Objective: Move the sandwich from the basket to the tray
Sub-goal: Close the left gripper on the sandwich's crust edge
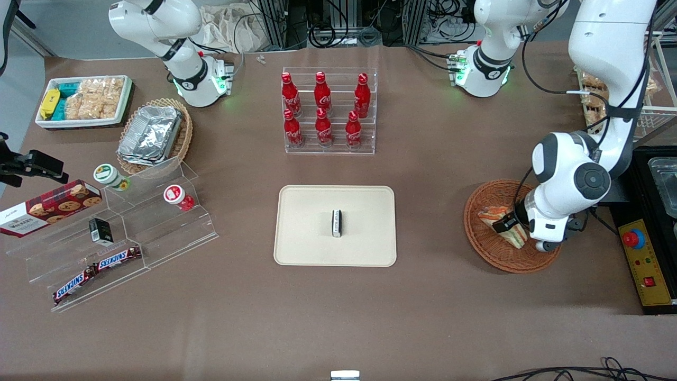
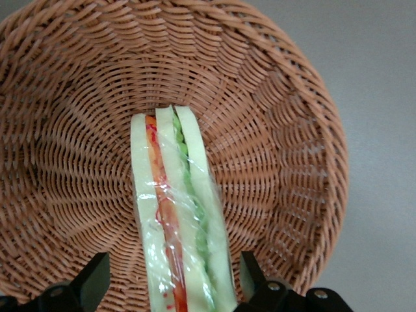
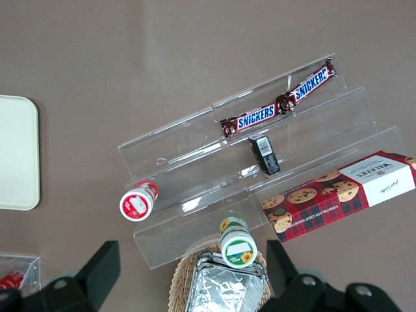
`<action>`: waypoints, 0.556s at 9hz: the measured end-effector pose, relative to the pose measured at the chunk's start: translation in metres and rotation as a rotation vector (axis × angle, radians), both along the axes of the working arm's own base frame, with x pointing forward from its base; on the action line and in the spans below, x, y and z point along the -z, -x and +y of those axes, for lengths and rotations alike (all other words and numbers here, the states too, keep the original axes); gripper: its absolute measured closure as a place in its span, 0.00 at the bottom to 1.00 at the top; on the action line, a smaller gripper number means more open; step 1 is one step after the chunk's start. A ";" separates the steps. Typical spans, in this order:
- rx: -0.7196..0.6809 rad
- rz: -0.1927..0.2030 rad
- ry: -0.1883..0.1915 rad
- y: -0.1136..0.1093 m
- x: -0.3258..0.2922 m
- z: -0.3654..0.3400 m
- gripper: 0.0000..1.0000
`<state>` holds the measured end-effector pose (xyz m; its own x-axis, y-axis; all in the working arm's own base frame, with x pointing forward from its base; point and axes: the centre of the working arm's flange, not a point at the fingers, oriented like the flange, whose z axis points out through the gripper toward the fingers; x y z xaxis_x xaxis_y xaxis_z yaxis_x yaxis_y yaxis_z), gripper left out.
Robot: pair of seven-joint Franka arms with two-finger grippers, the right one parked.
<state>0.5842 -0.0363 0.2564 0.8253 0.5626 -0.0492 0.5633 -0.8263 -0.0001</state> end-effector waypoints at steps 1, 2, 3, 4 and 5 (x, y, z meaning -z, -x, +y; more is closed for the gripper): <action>-0.008 0.003 0.000 0.001 0.004 0.002 0.11; -0.029 0.004 0.000 0.001 0.004 0.002 0.23; -0.048 0.004 -0.001 0.000 0.004 0.001 0.44; -0.050 0.011 -0.001 0.000 0.002 -0.001 0.59; -0.045 0.039 -0.005 -0.001 -0.005 -0.004 0.68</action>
<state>0.5851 -0.0399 0.2610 0.7969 0.5990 -0.0782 0.5989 -0.8003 -0.0268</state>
